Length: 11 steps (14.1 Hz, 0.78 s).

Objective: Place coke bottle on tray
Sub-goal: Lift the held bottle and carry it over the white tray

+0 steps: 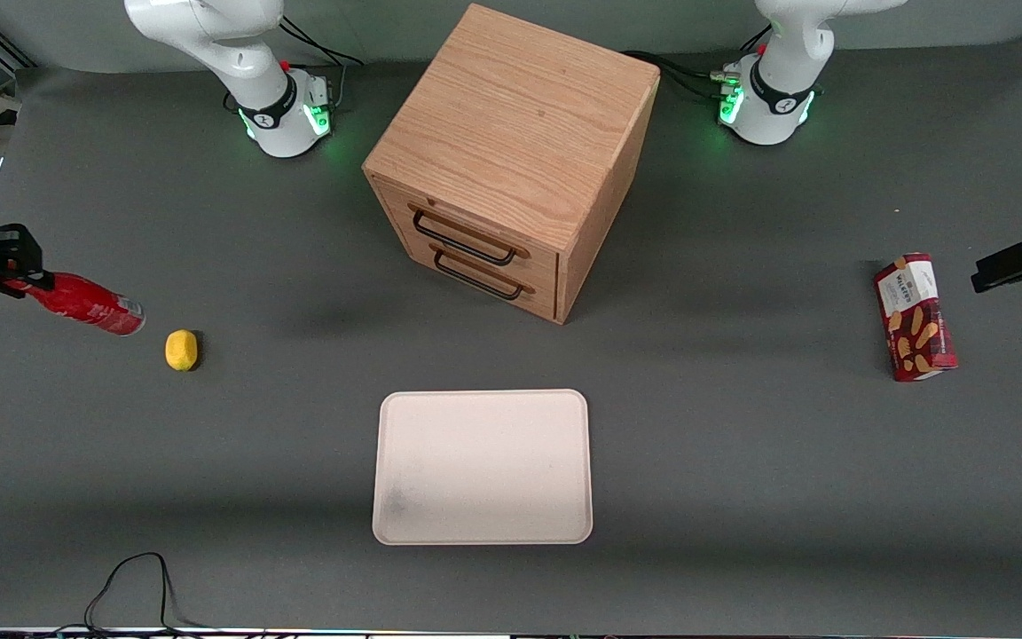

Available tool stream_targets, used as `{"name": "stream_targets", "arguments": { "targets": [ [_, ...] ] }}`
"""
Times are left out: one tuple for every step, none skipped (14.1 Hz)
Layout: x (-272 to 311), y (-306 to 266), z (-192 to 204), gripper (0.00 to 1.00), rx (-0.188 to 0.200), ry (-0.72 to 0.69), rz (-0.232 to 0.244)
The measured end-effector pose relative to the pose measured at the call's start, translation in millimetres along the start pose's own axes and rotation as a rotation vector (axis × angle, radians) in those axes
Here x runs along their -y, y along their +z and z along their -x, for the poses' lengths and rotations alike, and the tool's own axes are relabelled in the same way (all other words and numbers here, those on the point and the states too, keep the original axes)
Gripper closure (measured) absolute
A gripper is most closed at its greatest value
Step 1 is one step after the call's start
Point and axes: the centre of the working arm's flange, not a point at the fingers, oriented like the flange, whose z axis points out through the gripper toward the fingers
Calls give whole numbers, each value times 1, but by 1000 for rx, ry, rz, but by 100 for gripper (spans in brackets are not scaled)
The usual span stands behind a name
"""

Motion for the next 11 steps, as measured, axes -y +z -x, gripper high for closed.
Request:
{"name": "stream_targets", "arguments": {
  "targets": [
    [14,2,-10,68,-4,-23,3],
    [31,4,-23,68,-13,-43,8],
    [50,6,-39,68,-25,-59,15],
    [72,9,-55,68,-35,-69,21],
    [94,14,-71,68,-44,-73,26],
    [117,20,-86,68,-51,-71,32],
    [139,27,-100,68,-56,-61,36],
    [159,36,-112,68,-59,-46,40],
    [178,45,-123,68,-65,-32,43],
    [194,54,-134,68,-73,-23,45],
    [207,61,-143,68,-82,-14,47]
  ]
}}
